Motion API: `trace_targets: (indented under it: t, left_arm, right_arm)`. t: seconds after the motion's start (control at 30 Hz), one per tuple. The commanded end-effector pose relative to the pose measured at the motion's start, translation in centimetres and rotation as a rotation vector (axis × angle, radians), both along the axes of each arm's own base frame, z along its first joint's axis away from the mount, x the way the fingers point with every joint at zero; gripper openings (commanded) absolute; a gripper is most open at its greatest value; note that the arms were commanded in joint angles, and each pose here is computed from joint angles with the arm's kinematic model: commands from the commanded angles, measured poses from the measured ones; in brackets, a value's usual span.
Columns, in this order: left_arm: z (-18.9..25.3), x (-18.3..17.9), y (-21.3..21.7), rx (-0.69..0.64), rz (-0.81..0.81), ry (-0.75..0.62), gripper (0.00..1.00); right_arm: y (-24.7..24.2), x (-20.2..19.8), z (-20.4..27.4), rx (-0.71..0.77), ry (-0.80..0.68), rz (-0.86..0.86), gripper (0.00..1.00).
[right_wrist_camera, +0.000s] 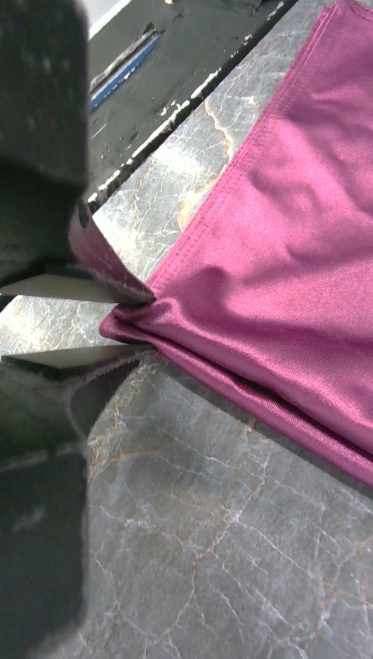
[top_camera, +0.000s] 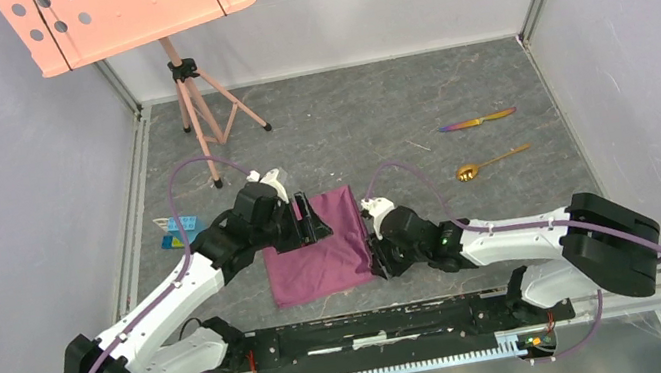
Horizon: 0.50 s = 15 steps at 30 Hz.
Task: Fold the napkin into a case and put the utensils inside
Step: Smooth out the lower triangle-folded napkin at the center of the board.
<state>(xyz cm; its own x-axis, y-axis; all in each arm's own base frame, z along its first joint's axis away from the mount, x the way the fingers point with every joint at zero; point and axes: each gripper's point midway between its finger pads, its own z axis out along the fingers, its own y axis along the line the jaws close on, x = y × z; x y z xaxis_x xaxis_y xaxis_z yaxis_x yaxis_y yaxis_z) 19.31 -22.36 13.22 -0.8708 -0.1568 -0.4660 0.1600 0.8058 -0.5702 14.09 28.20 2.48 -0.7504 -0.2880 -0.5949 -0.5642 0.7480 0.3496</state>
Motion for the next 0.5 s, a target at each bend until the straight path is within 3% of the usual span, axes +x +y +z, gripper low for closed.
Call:
trace_targets:
  t: [0.0,0.2,0.47]
  left_arm:
    - [1.4,0.6,-0.3,-0.038,0.030,-0.009,0.73]
    - [1.0,0.4,0.0,-0.027,0.037,-0.006,0.73]
    - [-0.5,1.0,0.3,0.013,0.061,0.009,0.75]
  right_arm:
    - [0.0,1.2,0.7,0.024,-0.050,-0.046,0.26]
    - [-2.5,2.0,-0.1,0.007,-0.081,-0.062,0.00]
    - [-6.3,2.8,-1.2,-0.049,-0.126,-0.018,0.01]
